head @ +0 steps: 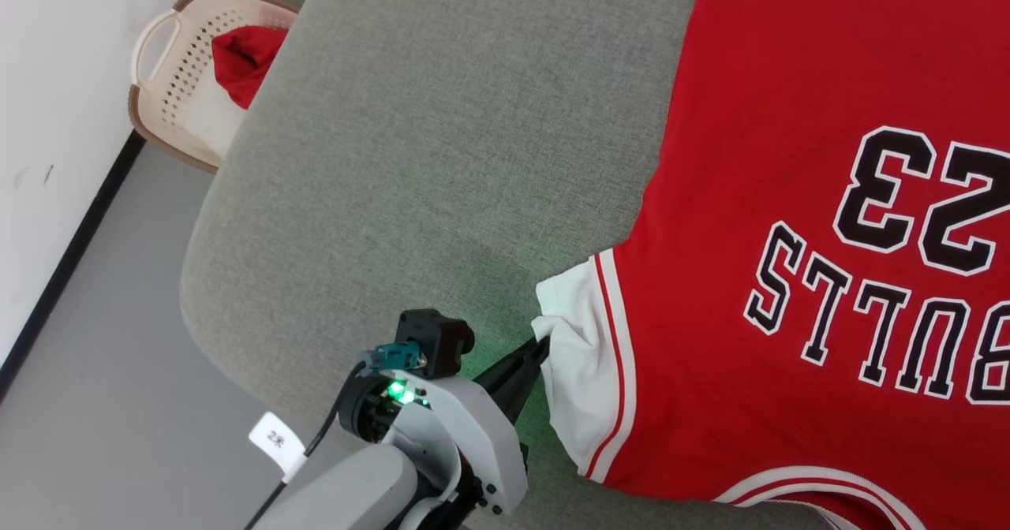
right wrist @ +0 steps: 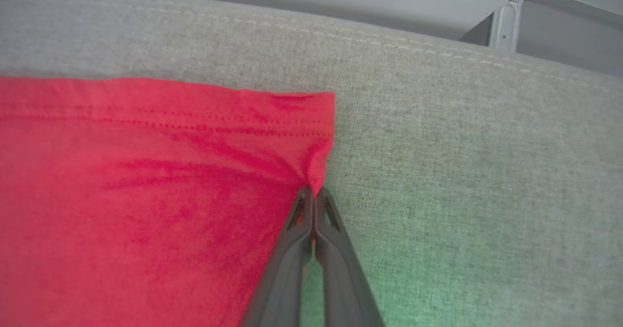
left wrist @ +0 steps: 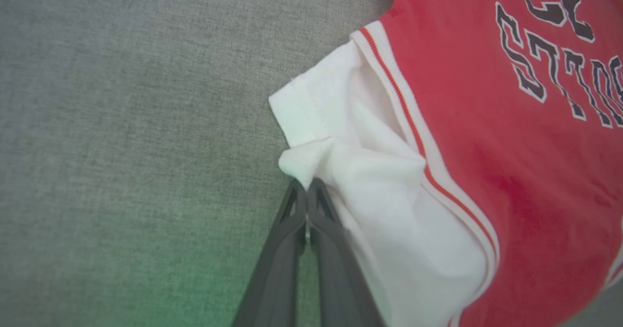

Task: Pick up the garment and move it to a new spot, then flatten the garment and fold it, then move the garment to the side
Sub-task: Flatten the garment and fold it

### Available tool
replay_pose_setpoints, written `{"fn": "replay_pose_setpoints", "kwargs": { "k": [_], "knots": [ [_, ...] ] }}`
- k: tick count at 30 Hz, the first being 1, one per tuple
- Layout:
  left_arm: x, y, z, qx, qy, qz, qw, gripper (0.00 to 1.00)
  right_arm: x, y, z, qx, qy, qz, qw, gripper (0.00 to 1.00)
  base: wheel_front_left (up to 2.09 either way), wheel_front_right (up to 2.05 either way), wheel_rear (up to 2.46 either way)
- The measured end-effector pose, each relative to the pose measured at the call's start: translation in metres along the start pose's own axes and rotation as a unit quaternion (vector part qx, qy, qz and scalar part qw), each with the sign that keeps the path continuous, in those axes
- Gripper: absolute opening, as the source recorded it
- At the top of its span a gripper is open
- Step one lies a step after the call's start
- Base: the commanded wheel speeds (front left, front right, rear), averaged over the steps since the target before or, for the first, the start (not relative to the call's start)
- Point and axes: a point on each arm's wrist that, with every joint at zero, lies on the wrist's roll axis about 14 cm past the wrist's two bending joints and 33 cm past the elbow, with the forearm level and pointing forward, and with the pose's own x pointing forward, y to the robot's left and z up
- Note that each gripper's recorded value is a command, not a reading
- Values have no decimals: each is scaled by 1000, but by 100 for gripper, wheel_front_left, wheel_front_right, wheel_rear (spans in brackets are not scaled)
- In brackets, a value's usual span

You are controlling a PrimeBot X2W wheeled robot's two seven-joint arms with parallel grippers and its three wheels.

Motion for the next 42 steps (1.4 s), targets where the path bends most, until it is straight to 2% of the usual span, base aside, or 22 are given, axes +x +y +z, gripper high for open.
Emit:
{"fn": "replay_pose_setpoints", "kwargs": {
  "k": [13, 19, 28, 35, 42],
  "knots": [
    [-5, 2, 4, -2, -6, -6, 1000, 0, -17, 3, -17, 25, 4, -8, 1000, 0, 0, 0, 0],
    [-11, 6, 13, 6, -18, -8, 1000, 0, -36, 15, -32, 36, 7, 14, 999, 0, 0, 0, 0],
    [-19, 3, 23, 16, -33, -18, 999, 0, -69, 18, -56, 19, -8, 23, 1000, 0, 0, 0, 0],
    [-28, -2, 27, 21, -44, -30, 998, 0, -94, -1, -85, 36, -30, 23, 999, 0, 0, 0, 0],
    [-34, -12, 33, 29, -52, -48, 997, 0, -124, -40, -131, 62, -43, 27, 997, 0, 0, 0, 0]
  ]
}}
